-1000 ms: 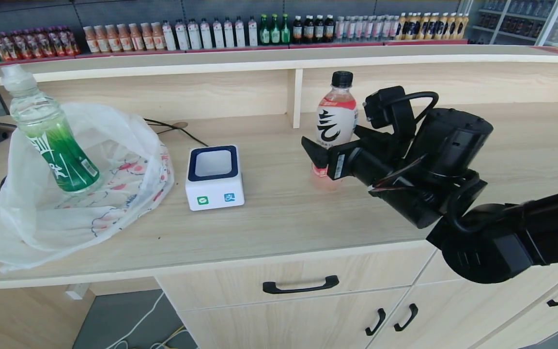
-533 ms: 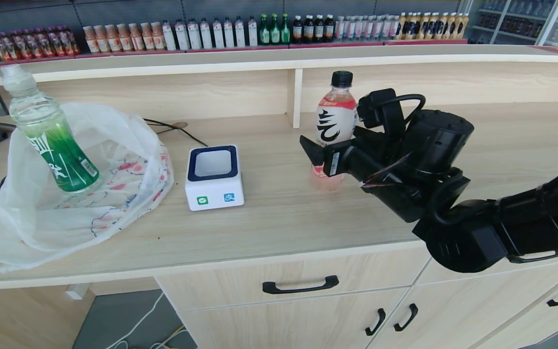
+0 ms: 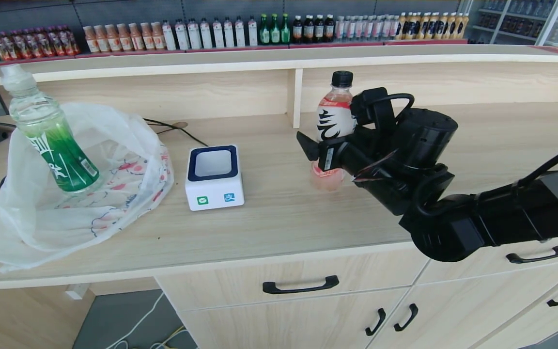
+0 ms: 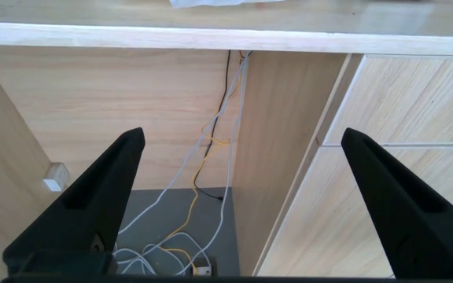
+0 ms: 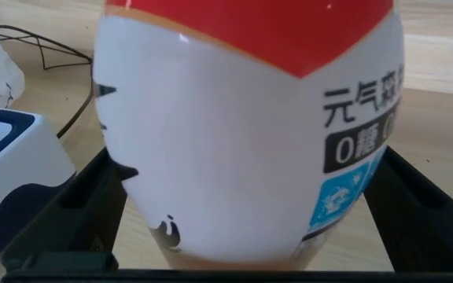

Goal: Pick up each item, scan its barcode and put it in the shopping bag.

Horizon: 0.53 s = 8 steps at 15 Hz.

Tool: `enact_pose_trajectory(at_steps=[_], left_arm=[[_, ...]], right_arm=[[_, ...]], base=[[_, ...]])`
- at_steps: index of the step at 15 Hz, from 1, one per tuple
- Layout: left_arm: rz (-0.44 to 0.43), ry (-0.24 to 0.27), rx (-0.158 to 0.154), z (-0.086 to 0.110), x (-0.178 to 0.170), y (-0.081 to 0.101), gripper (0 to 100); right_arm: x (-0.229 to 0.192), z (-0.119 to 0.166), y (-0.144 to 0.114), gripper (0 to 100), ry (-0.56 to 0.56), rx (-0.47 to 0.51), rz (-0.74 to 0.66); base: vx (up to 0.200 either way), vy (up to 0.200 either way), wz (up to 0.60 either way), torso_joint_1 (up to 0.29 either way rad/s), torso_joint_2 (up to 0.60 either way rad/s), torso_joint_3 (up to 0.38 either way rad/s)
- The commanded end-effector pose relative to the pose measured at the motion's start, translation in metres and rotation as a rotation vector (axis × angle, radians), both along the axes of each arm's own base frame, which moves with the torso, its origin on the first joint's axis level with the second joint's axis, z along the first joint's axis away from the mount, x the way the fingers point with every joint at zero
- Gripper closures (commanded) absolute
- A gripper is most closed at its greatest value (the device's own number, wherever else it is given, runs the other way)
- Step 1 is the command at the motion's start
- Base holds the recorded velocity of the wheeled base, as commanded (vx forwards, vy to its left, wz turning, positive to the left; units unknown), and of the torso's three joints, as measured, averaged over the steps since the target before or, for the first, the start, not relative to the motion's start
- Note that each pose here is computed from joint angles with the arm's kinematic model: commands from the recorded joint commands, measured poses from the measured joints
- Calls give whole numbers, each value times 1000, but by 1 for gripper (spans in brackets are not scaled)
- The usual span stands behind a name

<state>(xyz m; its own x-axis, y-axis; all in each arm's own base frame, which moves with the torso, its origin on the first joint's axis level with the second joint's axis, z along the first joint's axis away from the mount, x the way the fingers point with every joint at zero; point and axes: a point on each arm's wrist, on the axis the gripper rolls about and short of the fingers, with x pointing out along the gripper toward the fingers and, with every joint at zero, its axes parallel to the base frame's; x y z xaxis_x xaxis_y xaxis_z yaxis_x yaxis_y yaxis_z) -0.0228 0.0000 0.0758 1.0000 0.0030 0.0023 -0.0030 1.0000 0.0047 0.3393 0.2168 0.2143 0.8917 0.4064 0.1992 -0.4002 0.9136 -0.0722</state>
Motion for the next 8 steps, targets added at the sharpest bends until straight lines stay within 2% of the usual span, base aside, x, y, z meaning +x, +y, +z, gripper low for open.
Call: enact_pose_trajectory(at_steps=[1, 4, 5, 8], left_arm=[[0, -1, 0, 0, 0, 0, 0], [0, -1, 0, 0, 0, 0, 0], [0, -1, 0, 0, 0, 0, 0], [0, -1, 0, 0, 0, 0, 0]], right_arm=[[1, -1, 1, 0, 0, -1, 0], [1, 1, 1, 0, -6, 1, 0], [1, 1, 1, 100, -6, 0, 0], [0, 3, 0, 100, -12, 5, 1]], base=[[0, 0, 0, 0, 0, 0], [0, 0, 0, 0, 0, 0], [0, 0, 0, 0, 0, 0], [0, 0, 0, 0, 0, 0]])
